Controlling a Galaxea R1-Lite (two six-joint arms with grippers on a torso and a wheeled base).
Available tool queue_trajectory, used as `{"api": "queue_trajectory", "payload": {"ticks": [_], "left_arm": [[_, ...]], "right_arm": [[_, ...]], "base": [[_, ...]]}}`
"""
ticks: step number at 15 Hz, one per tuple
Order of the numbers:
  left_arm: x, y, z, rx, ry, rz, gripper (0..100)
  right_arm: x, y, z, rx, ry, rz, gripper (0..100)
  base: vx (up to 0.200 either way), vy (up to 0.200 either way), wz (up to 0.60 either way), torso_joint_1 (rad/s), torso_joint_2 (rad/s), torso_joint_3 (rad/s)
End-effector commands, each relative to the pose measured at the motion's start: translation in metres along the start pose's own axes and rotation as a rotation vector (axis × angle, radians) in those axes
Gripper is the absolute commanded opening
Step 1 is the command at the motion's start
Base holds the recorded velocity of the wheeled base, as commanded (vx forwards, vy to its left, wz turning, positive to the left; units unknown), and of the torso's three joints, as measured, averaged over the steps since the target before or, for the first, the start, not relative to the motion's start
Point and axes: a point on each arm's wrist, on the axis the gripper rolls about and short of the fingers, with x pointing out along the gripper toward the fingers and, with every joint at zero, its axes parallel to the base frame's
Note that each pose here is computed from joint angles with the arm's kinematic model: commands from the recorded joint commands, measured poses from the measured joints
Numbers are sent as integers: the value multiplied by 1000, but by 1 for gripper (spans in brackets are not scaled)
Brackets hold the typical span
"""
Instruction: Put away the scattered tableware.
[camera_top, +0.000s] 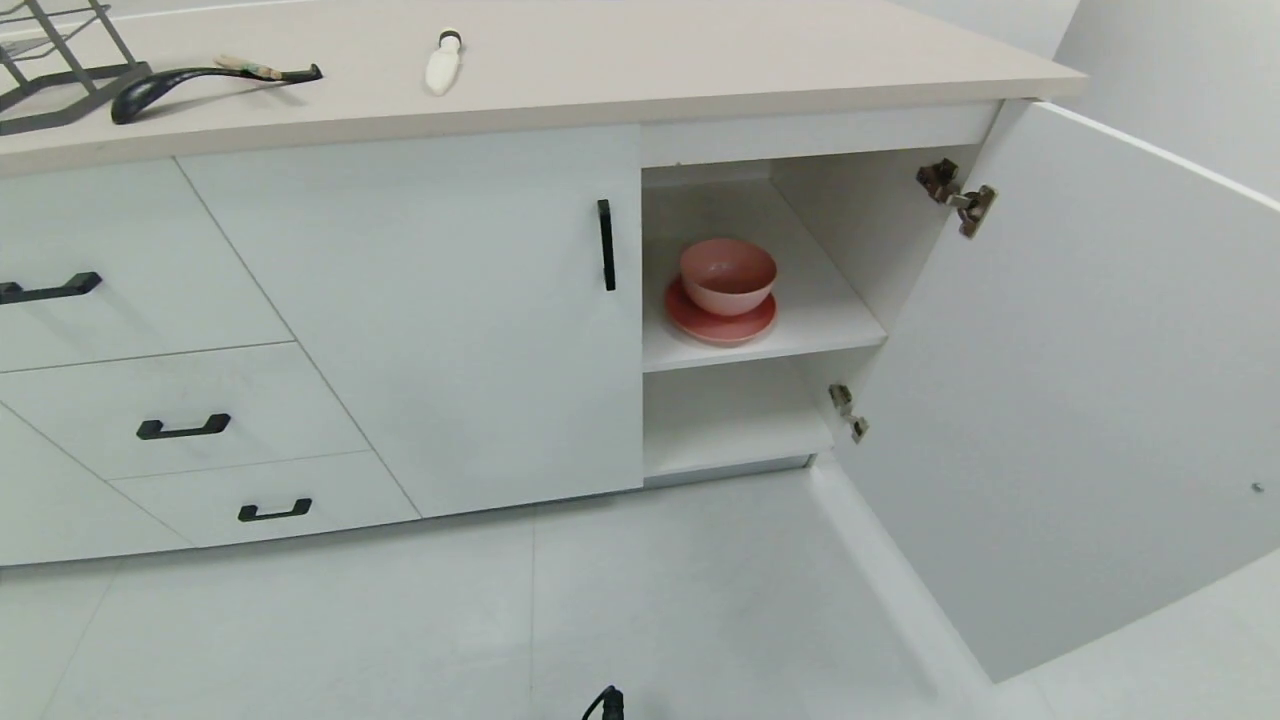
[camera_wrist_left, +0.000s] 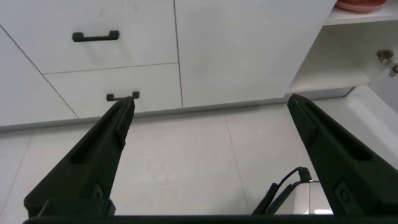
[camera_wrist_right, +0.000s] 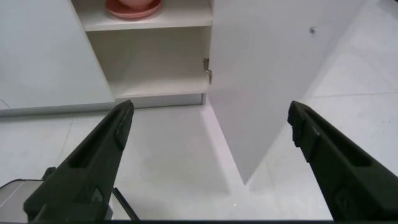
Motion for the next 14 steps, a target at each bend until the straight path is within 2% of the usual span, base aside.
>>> {"api": "queue_trajectory", "payload": {"ticks": [1, 5, 7, 8, 9, 11, 14], "left_arm": [[0, 0, 0, -1, 0, 0, 100], [0, 0, 0, -1, 0, 2, 100], [0, 0, 0, -1, 0, 3, 100], [0, 0, 0, -1, 0, 3, 100], [0, 0, 0, -1, 0, 2, 100], [0, 0, 0, -1, 0, 2, 100], [0, 0, 0, -1, 0, 2, 100]], "right_arm": [[0, 0, 0, -1, 1, 0, 100], [0, 0, 0, -4, 1, 0, 100], [0, 0, 0, -2, 3, -1, 100], [0, 0, 0, 0, 3, -6, 0], [0, 0, 0, 0, 3, -6, 0], [0, 0, 0, 18, 3, -20, 0], [0, 0, 0, 21, 5, -21, 0]], "base": [[0, -200, 0, 2, -2, -2], [0, -200, 0, 1, -1, 0], [-200, -100, 0, 2, 7, 7], [-200, 0, 0, 12, 7, -2], [-200, 0, 0, 7, 2, 2], [-200, -200, 0, 0, 5, 5], [0, -200, 0, 2, -1, 4]]}}
